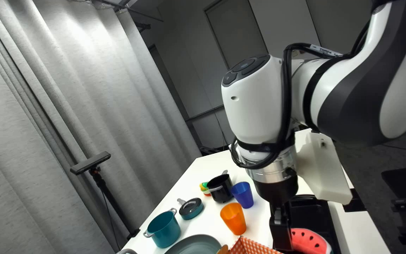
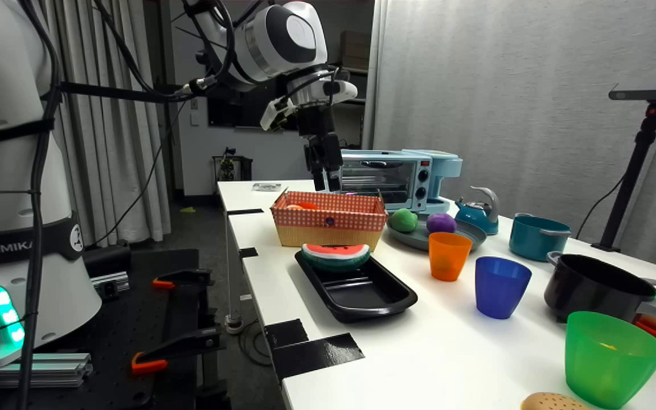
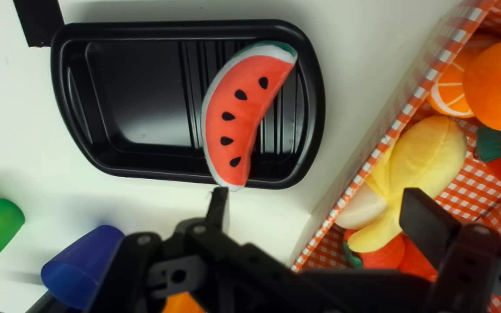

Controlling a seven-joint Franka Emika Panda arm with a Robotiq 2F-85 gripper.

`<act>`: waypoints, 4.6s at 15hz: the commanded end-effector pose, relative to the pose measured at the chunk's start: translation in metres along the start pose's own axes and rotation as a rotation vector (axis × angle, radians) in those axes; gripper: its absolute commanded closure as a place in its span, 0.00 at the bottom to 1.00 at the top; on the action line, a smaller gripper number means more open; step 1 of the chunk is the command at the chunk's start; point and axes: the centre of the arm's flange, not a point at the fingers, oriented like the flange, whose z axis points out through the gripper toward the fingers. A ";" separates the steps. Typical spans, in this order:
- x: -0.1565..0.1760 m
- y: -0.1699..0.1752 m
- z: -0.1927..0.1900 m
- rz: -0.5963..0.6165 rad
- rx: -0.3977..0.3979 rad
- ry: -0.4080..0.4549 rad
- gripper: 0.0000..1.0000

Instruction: Put the watermelon plush toy in the box

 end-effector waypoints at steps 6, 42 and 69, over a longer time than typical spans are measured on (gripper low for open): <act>0.000 0.000 0.000 0.000 0.000 0.000 0.00; 0.012 0.050 0.083 0.199 0.064 -0.133 0.00; 0.024 0.057 0.074 0.228 0.037 -0.102 0.98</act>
